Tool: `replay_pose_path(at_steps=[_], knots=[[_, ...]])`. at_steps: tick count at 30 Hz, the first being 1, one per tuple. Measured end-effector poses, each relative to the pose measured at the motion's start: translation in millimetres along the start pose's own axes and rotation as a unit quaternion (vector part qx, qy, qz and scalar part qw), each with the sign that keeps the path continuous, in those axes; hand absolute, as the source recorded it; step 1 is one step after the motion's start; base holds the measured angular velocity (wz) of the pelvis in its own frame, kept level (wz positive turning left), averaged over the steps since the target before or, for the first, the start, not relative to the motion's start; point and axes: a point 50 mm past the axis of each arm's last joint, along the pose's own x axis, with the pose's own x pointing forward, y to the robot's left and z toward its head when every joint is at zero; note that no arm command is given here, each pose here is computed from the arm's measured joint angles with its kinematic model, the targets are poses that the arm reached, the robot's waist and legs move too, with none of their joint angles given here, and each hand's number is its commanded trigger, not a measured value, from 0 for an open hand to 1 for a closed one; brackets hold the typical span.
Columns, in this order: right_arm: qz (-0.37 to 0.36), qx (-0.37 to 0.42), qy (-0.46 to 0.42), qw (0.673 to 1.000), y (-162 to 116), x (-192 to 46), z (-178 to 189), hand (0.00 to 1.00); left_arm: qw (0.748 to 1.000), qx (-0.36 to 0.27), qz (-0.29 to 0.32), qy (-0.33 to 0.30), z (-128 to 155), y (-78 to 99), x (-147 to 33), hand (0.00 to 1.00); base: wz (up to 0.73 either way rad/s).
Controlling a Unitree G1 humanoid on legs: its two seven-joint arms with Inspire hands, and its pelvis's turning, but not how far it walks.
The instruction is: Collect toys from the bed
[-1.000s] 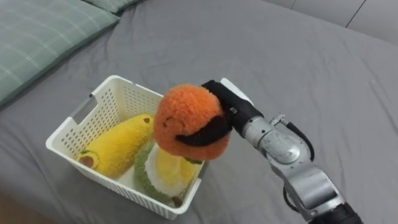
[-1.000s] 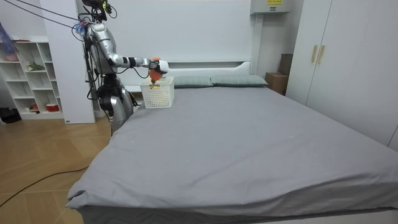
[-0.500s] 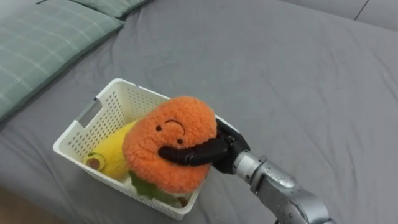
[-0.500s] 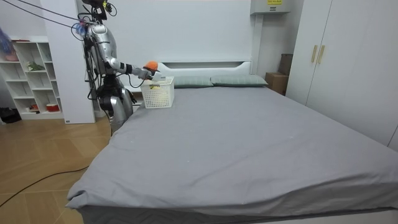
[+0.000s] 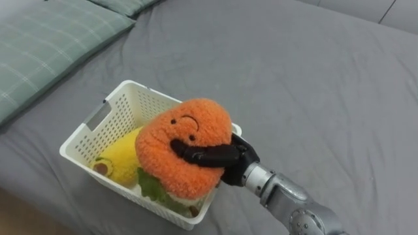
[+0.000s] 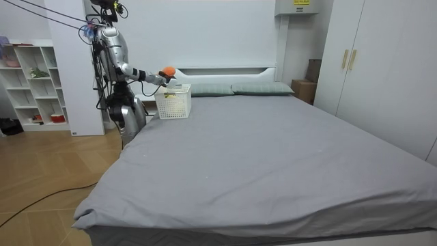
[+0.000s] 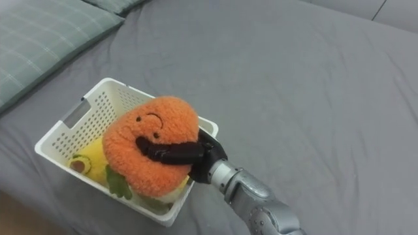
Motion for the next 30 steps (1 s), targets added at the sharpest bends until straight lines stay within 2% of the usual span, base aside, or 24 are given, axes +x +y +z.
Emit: replay_pose_path(at_steps=[4,20,30], knots=[[0.002,-0.001,0.003,1.0,1,0,-1,0.0,1.0,-0.015,-0.007,0.008,-1,-0.7,0.0,0.0,0.0],[-0.009,-0.026,0.014,1.0,-8,-7,1,0.0,1.0,-0.007,-0.016,0.007,-2,1.5,1.0,0.0,0.0],[-0.064,-0.109,0.022,0.992,-18,-11,7,0.0,1.0,-0.019,-0.013,-0.009,4,3.1,1.6,0.0,-0.04]])
